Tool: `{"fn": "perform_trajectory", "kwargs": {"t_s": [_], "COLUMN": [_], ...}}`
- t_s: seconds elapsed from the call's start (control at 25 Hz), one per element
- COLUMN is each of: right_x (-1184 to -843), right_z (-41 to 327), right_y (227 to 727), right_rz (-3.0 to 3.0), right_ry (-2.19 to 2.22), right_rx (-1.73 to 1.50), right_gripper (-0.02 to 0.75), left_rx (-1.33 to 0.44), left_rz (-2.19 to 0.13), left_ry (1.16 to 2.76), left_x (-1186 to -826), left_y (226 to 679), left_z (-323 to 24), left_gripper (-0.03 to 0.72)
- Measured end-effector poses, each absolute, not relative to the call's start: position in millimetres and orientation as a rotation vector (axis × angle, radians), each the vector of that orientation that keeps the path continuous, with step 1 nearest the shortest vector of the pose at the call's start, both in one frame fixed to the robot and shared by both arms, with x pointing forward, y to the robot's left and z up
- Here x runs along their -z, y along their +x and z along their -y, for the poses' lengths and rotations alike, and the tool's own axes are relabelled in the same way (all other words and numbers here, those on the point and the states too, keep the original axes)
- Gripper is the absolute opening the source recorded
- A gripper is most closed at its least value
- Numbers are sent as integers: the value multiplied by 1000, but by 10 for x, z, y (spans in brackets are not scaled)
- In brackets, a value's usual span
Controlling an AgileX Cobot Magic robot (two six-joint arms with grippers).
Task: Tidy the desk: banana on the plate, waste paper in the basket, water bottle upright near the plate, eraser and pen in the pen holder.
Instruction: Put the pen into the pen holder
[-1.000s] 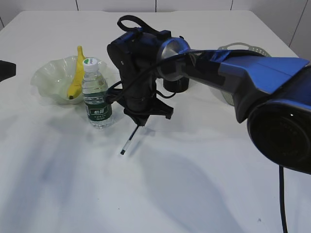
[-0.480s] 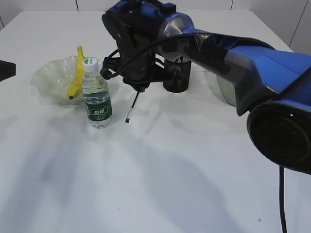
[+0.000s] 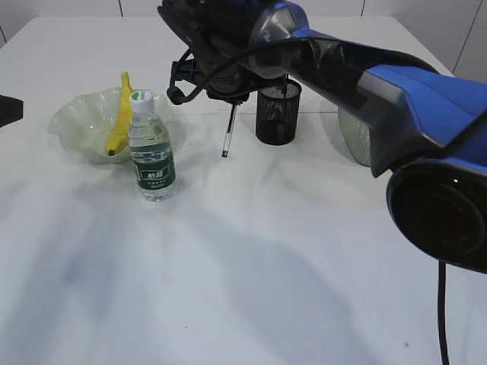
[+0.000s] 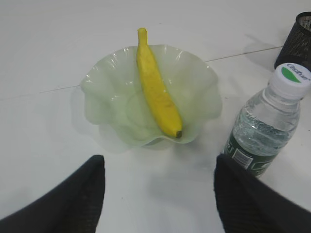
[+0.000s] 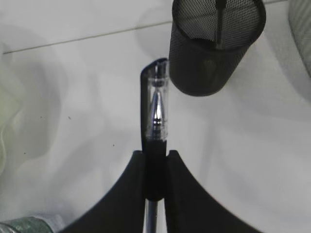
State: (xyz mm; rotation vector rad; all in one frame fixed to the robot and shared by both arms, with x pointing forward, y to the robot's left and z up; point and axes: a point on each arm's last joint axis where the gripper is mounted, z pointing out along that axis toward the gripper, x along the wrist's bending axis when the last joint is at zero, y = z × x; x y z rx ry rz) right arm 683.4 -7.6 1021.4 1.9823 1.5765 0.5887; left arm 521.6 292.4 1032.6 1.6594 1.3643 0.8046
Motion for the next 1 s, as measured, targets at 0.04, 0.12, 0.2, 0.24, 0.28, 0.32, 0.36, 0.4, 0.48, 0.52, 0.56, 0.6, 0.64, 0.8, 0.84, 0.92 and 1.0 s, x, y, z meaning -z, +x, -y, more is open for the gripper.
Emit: {"fn": "perform_trajectory", "kwargs": {"t_s": [0.04, 0.12, 0.2, 0.24, 0.28, 0.32, 0.36, 0.4, 0.48, 0.52, 0.56, 0.6, 0.64, 0.8, 0.84, 0.92, 1.0], "right_x": [-10236, -10298, -10360, -10402, -10442, -10479, -10521, -10564, -10642, -10678, -10712, -10734, -10763, -10841, -10855, -10883, -10917], "right_z": [87, 116, 159, 174, 198, 228, 265, 312, 409, 453, 503, 549, 580, 745, 781, 859, 952], "right_y": [6842, 6863, 6890, 6900, 6915, 6932, 6953, 6977, 7027, 7048, 7074, 7106, 7128, 7266, 7301, 7369, 7445], "right_rz": [-1568, -1547, -1520, -1507, -1493, -1478, -1461, -1440, -1399, -1382, -1365, -1359, -1353, -1354, -1353, -1341, -1322], "right_ry": [1966, 1935, 1915, 1908, 1907, 1904, 1906, 1904, 1902, 1904, 1902, 1894, 1885, 1809, 1789, 1758, 1726], "right_rx": [-590, -598, -608, -621, -634, -644, -656, -664, -681, -690, -699, -710, -724, -777, -794, -828, -871], "right_gripper": [52, 52, 52, 52, 52, 52, 52, 52, 51, 51, 51, 51, 51, 51, 51, 51, 51], "left_rx": [-807, -808, -811, -815, -817, -819, -821, -823, -823, -823, -823, -823, -823, -825, -827, -828, -830], "left_rz": [-1365, -1366, -1366, -1367, -1369, -1370, -1372, -1373, -1373, -1372, -1372, -1372, -1372, -1373, -1375, -1376, -1378], "left_ry": [1661, 1661, 1662, 1664, 1664, 1665, 1665, 1666, 1666, 1667, 1667, 1667, 1667, 1667, 1667, 1667, 1667], "left_x": [-10325, -10325, -10324, -10324, -10323, -10323, -10322, -10322, -10322, -10322, -10322, -10322, -10322, -10322, -10321, -10321, -10321], "left_y": [5216, 5216, 5216, 5217, 5217, 5217, 5217, 5217, 5217, 5217, 5217, 5217, 5217, 5218, 5218, 5218, 5218], "left_z": [-2926, -2927, -2929, -2932, -2934, -2936, -2938, -2939, -2939, -2939, -2939, -2939, -2939, -2941, -2943, -2944, -2946], "left_gripper": [496, 496, 496, 496, 496, 496, 496, 496, 496, 496, 496, 496, 496, 496, 496, 496, 496]}}
